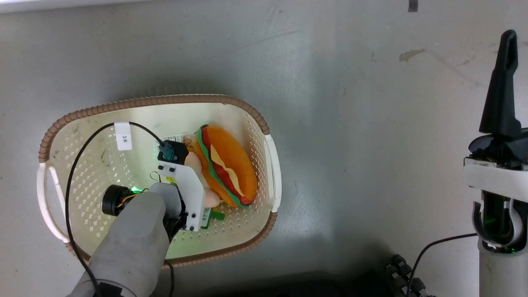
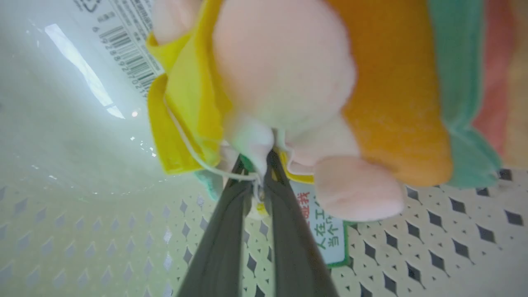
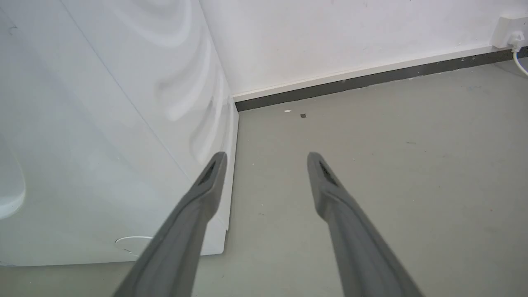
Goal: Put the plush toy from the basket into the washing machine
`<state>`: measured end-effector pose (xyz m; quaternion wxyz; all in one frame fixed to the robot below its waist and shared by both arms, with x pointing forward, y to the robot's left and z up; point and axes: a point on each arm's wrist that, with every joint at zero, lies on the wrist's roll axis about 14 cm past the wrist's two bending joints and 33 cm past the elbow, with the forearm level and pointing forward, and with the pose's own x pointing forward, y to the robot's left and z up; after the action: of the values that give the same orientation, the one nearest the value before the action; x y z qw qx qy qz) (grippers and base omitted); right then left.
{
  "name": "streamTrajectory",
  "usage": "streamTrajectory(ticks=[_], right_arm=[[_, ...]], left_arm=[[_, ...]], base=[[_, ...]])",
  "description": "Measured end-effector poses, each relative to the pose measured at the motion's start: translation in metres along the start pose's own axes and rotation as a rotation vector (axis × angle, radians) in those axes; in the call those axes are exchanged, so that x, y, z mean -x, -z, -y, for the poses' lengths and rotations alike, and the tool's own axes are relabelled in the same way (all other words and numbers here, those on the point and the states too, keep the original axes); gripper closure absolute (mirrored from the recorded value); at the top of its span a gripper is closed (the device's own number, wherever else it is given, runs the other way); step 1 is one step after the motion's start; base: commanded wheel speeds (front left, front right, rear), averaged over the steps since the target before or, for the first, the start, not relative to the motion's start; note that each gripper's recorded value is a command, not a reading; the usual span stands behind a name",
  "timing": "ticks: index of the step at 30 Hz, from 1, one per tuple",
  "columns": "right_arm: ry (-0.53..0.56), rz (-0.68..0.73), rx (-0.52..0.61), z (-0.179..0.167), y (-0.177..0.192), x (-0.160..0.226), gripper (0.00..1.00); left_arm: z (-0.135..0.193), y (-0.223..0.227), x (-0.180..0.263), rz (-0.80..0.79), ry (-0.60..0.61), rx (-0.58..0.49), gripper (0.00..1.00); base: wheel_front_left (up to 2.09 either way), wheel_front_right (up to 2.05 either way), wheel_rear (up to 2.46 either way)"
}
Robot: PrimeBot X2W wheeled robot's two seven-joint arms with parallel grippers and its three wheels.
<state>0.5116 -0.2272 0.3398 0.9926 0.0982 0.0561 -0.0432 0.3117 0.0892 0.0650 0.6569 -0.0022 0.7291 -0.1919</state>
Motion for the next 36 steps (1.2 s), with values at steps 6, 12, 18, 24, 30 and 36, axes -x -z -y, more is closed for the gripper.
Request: streamTrajectory(ticks=[6, 12, 18, 24, 30, 36], right_arm=[[-0.006, 0.038, -0.008, -0.004, -0.015, -0.001, 0.0], [-0.005, 0.067, -0.017, -0.007, -0.037, 0.006, 0.0], [0.007, 0.056, -0.019, -0.007, -0.052, 0.027, 0.0], [0.003, 0.068, -0.004, -0.011, -0.072, 0.053, 0.0], [-0.01, 0.088, -0.001, -0.018, -0.091, 0.078, 0.0], [-0.049, 0.113, -0.005, -0.032, -0.107, 0.1, 0.0]], left_arm=[[0.003, -0.009, 0.011, 0.042, -0.001, -0.018, 1.0], [0.019, -0.024, 0.038, 0.154, 0.016, -0.026, 1.0], [0.036, -0.028, 0.073, 0.267, 0.029, -0.069, 1.0], [0.048, -0.028, 0.112, 0.41, 0.019, -0.178, 1.0], [0.053, -0.027, 0.153, 0.57, 0.001, -0.215, 1.0], [0.049, -0.035, 0.205, 0.783, -0.033, -0.199, 1.0]], base=[[0.0, 0.0, 0.0], [0.0, 0.0, 0.0], [0.0, 0.0, 0.0], [0.0, 0.0, 0.0], [0.0, 0.0, 0.0], [0.0, 0.0, 0.0]])
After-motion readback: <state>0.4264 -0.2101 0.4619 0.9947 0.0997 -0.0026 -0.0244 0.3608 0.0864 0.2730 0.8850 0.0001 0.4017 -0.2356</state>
